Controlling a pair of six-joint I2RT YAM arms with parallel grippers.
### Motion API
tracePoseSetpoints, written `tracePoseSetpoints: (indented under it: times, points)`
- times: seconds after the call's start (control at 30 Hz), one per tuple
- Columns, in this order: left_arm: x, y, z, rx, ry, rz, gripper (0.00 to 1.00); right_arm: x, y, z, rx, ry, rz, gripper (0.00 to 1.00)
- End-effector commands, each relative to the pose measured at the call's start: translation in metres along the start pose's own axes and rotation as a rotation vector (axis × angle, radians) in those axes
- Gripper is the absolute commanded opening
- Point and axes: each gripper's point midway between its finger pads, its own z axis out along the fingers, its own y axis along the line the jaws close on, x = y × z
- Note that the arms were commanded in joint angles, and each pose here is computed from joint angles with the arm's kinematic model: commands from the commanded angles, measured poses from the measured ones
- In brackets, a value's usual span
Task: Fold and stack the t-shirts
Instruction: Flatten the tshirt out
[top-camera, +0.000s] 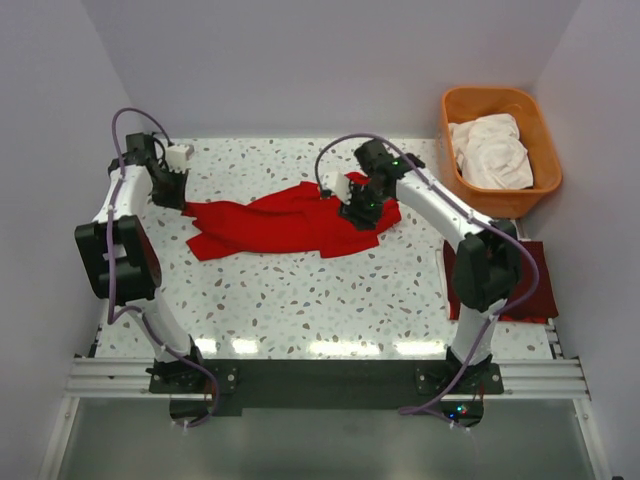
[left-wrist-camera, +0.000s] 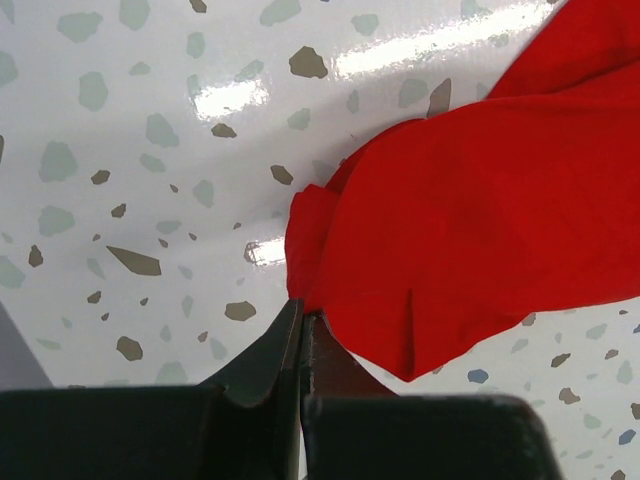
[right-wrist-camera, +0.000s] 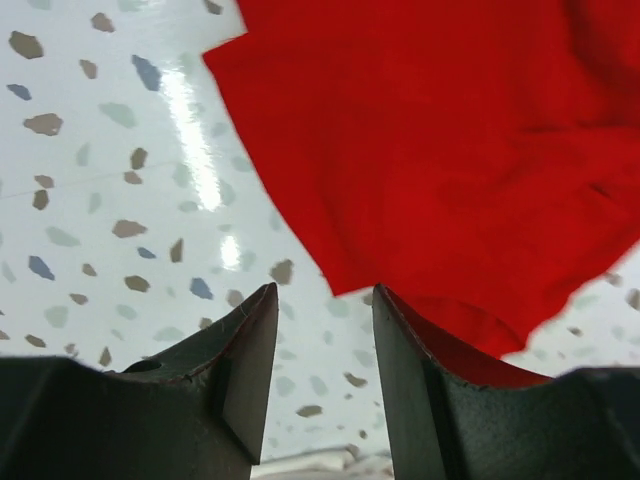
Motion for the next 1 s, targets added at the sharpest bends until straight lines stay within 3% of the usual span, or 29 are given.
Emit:
tracePoseSetpoints:
  times: [0.0,0.27,0.5,0.67,0.83,0.97]
  points:
    - [-0.01,-0.005,-0.006,0.024,-0.022,-0.025,0.0,0.019,0.021,0.036,-0.077,0.063,0.095,0.46]
    - [-0.006,-0.009,-0.004,0.035,-0.008,-0.045,0.0,-0.005,0.044,0.079,-0.038,0.046,0.216,0.45]
    - [-0.003,-0.011,-0.004,0.036,0.001,-0.051,0.0,-0.004,0.031,0.097,0.084,0.081,0.351,0.47]
    - [-0.004,-0.009,-0.007,0.024,-0.001,-0.042,0.0,0.025,0.022,0.079,0.1,0.121,0.417,0.46]
    - [-0.004,-0.009,-0.007,0.026,0.002,-0.041,0.0,0.067,0.005,0.06,0.069,0.149,0.587,0.47]
    - [-0.004,-0.008,-0.005,0.027,0.004,-0.042,0.0,0.076,0.004,0.062,0.045,0.159,0.658,0.48]
